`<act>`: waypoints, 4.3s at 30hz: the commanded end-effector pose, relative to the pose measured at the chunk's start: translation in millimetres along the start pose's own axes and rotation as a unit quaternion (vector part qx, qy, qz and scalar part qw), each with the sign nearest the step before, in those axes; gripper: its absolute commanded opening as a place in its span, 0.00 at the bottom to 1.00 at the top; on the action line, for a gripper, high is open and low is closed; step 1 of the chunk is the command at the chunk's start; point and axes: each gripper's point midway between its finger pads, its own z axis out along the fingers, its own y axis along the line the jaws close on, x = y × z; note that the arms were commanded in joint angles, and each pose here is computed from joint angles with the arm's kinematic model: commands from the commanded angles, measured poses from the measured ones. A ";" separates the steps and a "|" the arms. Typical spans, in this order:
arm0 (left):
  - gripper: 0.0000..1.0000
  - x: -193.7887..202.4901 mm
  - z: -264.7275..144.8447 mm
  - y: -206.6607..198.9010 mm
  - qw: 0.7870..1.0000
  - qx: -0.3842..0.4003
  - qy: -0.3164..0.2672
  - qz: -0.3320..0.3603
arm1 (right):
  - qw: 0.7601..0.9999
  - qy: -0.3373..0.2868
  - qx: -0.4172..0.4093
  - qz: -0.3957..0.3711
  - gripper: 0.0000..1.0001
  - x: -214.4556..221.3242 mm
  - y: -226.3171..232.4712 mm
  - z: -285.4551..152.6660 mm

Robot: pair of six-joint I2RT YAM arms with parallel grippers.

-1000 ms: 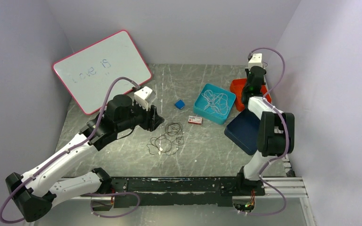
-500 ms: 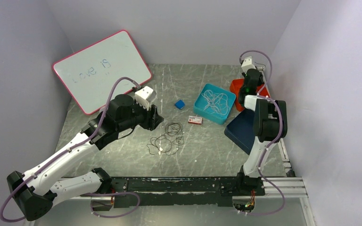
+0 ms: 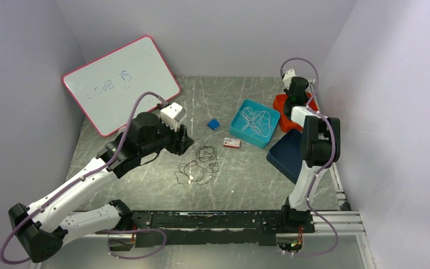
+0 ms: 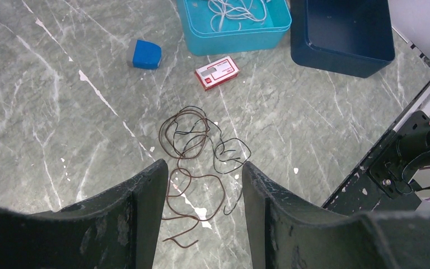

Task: Untangle the cables

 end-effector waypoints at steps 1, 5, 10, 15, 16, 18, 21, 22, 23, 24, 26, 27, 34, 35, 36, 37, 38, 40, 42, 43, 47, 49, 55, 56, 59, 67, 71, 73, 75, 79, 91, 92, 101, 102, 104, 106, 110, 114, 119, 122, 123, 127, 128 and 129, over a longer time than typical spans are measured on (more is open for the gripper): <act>0.56 -2.6 -1.2 3.3 1.000 -0.006 -0.004 0.007 | 0.996 0.053 -0.075 -0.003 0.00 21.9 29.4 4.0; 0.56 -2.4 -2.7 3.9 1.000 -0.008 -0.005 0.007 | 0.990 0.087 -0.109 -0.012 0.00 37.6 47.0 4.3; 0.56 -2.3 -2.1 3.7 1.000 -0.006 -0.004 0.009 | 0.983 0.120 -0.137 -0.002 0.01 48.1 56.1 0.0; 0.56 -3.5 -2.5 3.4 1.000 -0.005 -0.005 0.012 | 0.975 0.155 -0.162 0.002 0.03 57.4 61.1 -8.4; 0.56 -3.7 -2.7 3.4 1.000 -0.004 -0.005 0.012 | 0.974 0.158 -0.160 0.003 0.03 57.8 59.2 -10.2; 0.56 -3.9 -3.2 3.2 1.000 -0.004 -0.005 0.011 | 0.975 0.160 -0.152 0.008 0.03 57.9 53.6 -14.2; 0.56 -3.8 -3.3 1.7 1.000 -0.001 -0.005 0.011 | 0.976 0.160 -0.145 0.010 0.03 58.3 47.5 -19.3; 0.56 -3.9 -3.2 1.3 1.000 0.001 -0.005 0.011 | 0.976 0.163 -0.145 0.008 0.04 60.2 47.2 -20.6; 0.56 -4.0 -3.1 1.0 1.000 0.002 -0.005 0.011 | 0.975 0.168 -0.147 0.005 0.04 62.8 47.1 -21.1; 0.56 -4.0 -3.1 0.8 1.000 0.002 -0.005 0.010 | 0.973 0.172 -0.151 0.001 0.06 64.6 48.7 -21.8; 0.56 -4.5 -3.8 0.5 1.000 0.003 -0.006 0.010 | 0.972 0.179 -0.156 -0.003 0.10 68.2 50.6 -21.8; 0.56 -4.3 -3.9 0.2 1.000 0.003 -0.005 0.009 | 0.972 0.178 -0.156 -0.002 0.12 67.4 50.9 -21.4; 0.57 -5.6 -4.7 0.6 1.000 0.001 -0.008 0.006 | 0.977 0.153 -0.149 0.028 0.38 44.8 39.5 -19.8; 0.57 -5.3 -4.3 0.2 1.000 0.002 -0.007 0.007 | 0.977 0.151 -0.150 0.031 0.42 43.2 39.5 -19.6; 0.57 -5.8 -3.9 -0.5 1.000 0.004 -0.007 0.006 | 0.979 0.141 -0.145 0.037 0.45 34.9 31.6 -22.4; 0.56 -5.4 -3.2 -0.6 1.000 0.004 -0.005 0.006 | 0.979 0.136 -0.144 0.041 0.48 30.3 27.5 -25.1; 0.56 -5.4 -2.4 -1.5 1.000 0.007 -0.004 0.006 | 0.980 0.132 -0.144 0.045 0.49 26.4 24.5 -27.4; 0.56 -5.9 -1.6 -2.2 1.000 0.009 -0.003 0.005 | 0.981 0.118 -0.145 0.056 0.52 17.1 18.1 -32.9; 0.57 -6.8 -1.2 -2.8 1.000 0.009 -0.004 0.004 | 0.982 0.104 -0.140 0.067 0.55 8.4 10.5 -38.3; 0.57 -7.6 -1.2 -2.5 1.000 0.008 -0.005 0.002 | 0.983 0.099 -0.138 0.073 0.57 4.8 6.6 -41.1; 0.58 -5.9 2.0 -1.7 1.000 0.006 -0.004 -0.004 | 0.980 0.069 -0.141 0.122 0.61 -15.0 -2.3 -56.2; 0.58 -4.1 4.3 -2.0 1.000 0.008 -0.001 -0.008 | 0.976 0.050 -0.140 0.162 0.61 -26.6 -7.9 -65.9; 0.58 10.0 14.0 0.5 0.999 0.000 0.031 -0.020 | 0.928 -0.034 -0.203 0.309 0.65 -89.8 -10.2 -107.3; 0.58 13.5 15.1 2.0 0.999 -0.004 0.038 -0.022 | 0.917 -0.047 -0.219 0.331 0.65 -98.7 -9.2 -115.9; 0.58 29.1 18.1 8.8 0.997 -0.023 0.069 -0.031 | 0.877 -0.087 -0.266 0.389 0.65 -126.7 -9.5 -143.0; 0.57 72.0 7.3 26.2 0.977 -0.102 0.152 -0.110 | 0.788 -0.041 -0.417 0.450 0.65 -138.1 45.6 -210.4; 0.58 103.3 -1.9 31.7 0.960 -0.137 0.176 -0.167 | 0.812 -0.036 -0.403 0.420 0.65 -131.8 83.3 -245.9; 0.58 116.3 -3.8 32.5 0.954 -0.146 0.181 -0.191 | 0.816 -0.036 -0.408 0.407 0.65 -131.7 104.5 -270.2; 0.59 127.1 -5.0 34.1 0.948 -0.155 0.182 -0.212 | 0.819 -0.033 -0.414 0.396 0.65 -127.1 122.6 -291.0; 0.59 142.9 -5.4 36.8 0.939 -0.168 0.174 -0.245 | 0.822 -0.015 -0.428 0.376 0.65 -105.2 154.3 -325.2; 0.61 153.1 15.7 40.2 0.915 -0.172 0.095 -0.352 | 0.813 -0.001 -0.462 0.354 0.65 -87.4 195.0 -371.3; 0.61 151.1 18.7 39.7 0.913 -0.171 0.090 -0.358 | 0.815 -0.002 -0.460 0.352 0.65 -87.8 194.7 -371.1; 0.58 170.2 34.6 30.6 0.895 -0.177 0.106 -0.395 | 0.826 -0.008 -0.439 0.354 0.65 -83.2 185.4 -367.4; 0.58 171.5 36.0 29.2 0.895 -0.175 0.107 -0.395 | 0.826 -0.007 -0.440 0.353 0.65 -82.6 186.0 -367.7; 0.58 176.5 38.5 30.7 0.893 -0.184 0.113 -0.394 | 0.826 -0.006 -0.441 0.352 0.65 -81.6 186.6 -368.1; 0.58 180.0 40.9 32.8 0.892 -0.192 0.117 -0.392 | 0.825 -0.006 -0.442 0.352 0.65 -81.1 187.1 -368.5; 0.57 185.2 42.9 34.9 0.890 -0.200 0.123 -0.391 | 0.824 -0.006 -0.442 0.355 0.65 -81.2 186.2 -368.9; 0.53 189.7 42.8 43.1 0.891 -0.219 0.119 -0.380 | 0.822 -0.008 -0.444 0.357 0.65 -82.4 185.5 -370.4; 0.39 189.0 47.2 52.6 0.896 -0.240 0.119 -0.355 | 0.823 -0.009 -0.444 0.354 0.65 -83.8 183.9 -370.9; 0.28 188.1 49.4 60.5 0.899 -0.255 0.122 -0.334 | 0.823 -0.009 -0.442 0.357 0.65 -83.8 181.6 -370.9; 0.23 187.3 49.2 63.1 0.900 -0.259 0.122 -0.327 | 0.823 -0.009 -0.441 0.358 0.65 -83.6 181.0 -371.3; 0.09 178.5 47.1 73.3 0.906 -0.268 0.115 -0.308 | 0.822 -0.012 -0.441 0.361 0.65 -83.6 178.0 -372.8; 0.07 175.2 45.9 75.9 0.907 -0.271 0.112 -0.302 | 0.823 -0.014 -0.438 0.362 0.65 -84.4 176.4 -372.2; 0.07 171.5 44.8 78.1 0.909 -0.273 0.110 -0.297 | 0.823 -0.018 -0.438 0.361 0.65 -85.5 175.0 -372.7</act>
